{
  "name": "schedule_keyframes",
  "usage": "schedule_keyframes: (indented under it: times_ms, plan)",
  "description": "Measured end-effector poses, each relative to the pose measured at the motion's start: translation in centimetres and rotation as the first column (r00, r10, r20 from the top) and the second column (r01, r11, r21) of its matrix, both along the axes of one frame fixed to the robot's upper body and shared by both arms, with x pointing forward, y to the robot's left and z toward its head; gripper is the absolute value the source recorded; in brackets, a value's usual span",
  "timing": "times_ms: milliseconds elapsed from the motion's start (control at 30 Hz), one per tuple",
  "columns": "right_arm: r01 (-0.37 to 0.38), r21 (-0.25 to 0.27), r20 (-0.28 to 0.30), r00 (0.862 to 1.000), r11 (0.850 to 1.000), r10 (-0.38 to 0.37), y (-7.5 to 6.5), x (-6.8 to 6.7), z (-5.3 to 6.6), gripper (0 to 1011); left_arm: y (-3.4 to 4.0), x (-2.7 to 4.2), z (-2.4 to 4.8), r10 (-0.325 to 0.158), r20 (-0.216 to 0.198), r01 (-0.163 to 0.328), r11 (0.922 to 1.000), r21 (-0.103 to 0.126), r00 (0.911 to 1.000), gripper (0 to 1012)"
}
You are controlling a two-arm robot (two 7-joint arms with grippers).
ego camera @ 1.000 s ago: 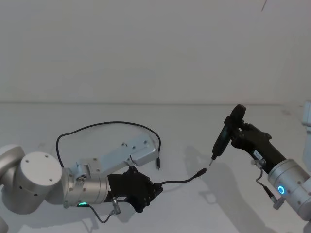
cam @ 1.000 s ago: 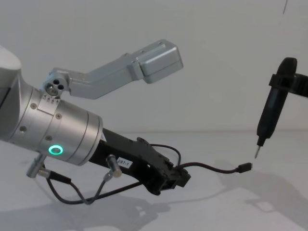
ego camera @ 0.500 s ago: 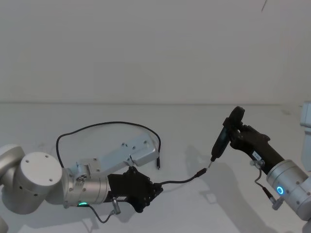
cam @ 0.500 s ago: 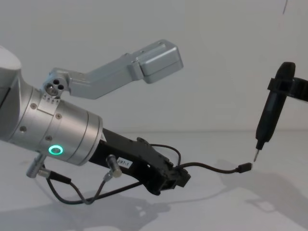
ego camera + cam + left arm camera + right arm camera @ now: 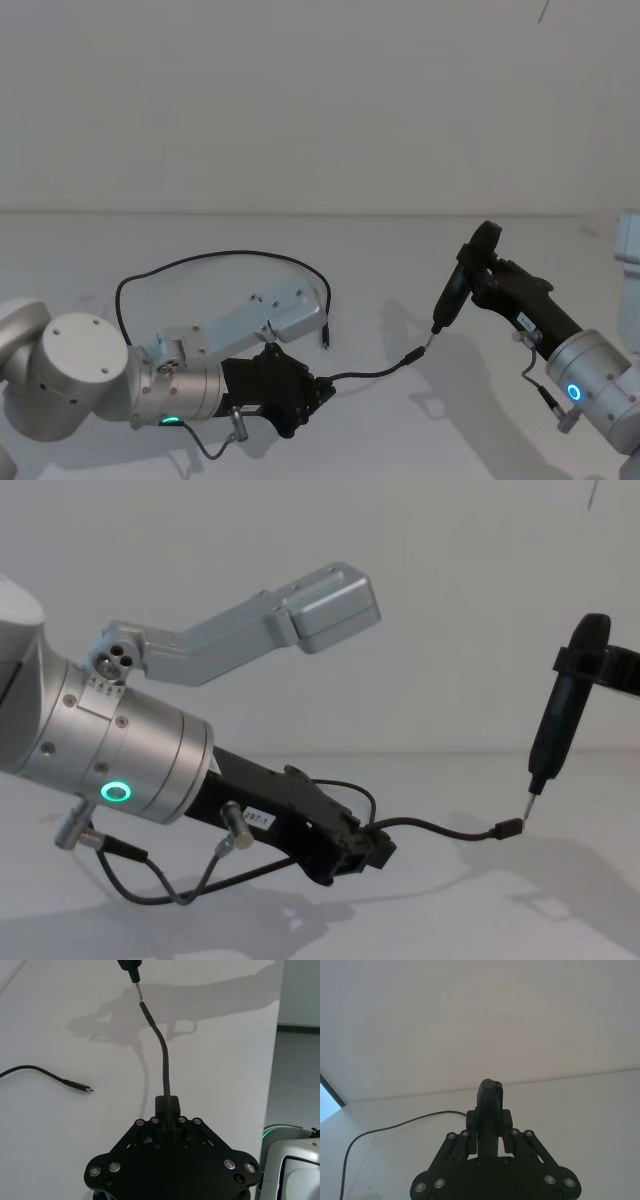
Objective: Pick up the data cable with the one hand.
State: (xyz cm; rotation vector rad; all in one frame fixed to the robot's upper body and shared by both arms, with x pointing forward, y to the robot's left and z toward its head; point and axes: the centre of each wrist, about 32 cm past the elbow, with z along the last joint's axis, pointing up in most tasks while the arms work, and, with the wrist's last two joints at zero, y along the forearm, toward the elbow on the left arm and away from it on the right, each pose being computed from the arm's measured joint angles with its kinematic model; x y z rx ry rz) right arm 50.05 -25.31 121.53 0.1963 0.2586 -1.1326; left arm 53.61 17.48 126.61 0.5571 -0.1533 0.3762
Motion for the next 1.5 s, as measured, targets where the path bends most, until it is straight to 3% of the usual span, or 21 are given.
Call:
schedule_keyframes:
  times_ms: [1500]
  plan:
    - [-0.009, 0.011, -0.007, 1.000, 1.000, 0.009, 0.32, 0.17, -0.19, 279, 0.00, 0.00, 0.00, 0.000, 0.000, 0.000, 1.0000, 0.000, 1.0000, 32]
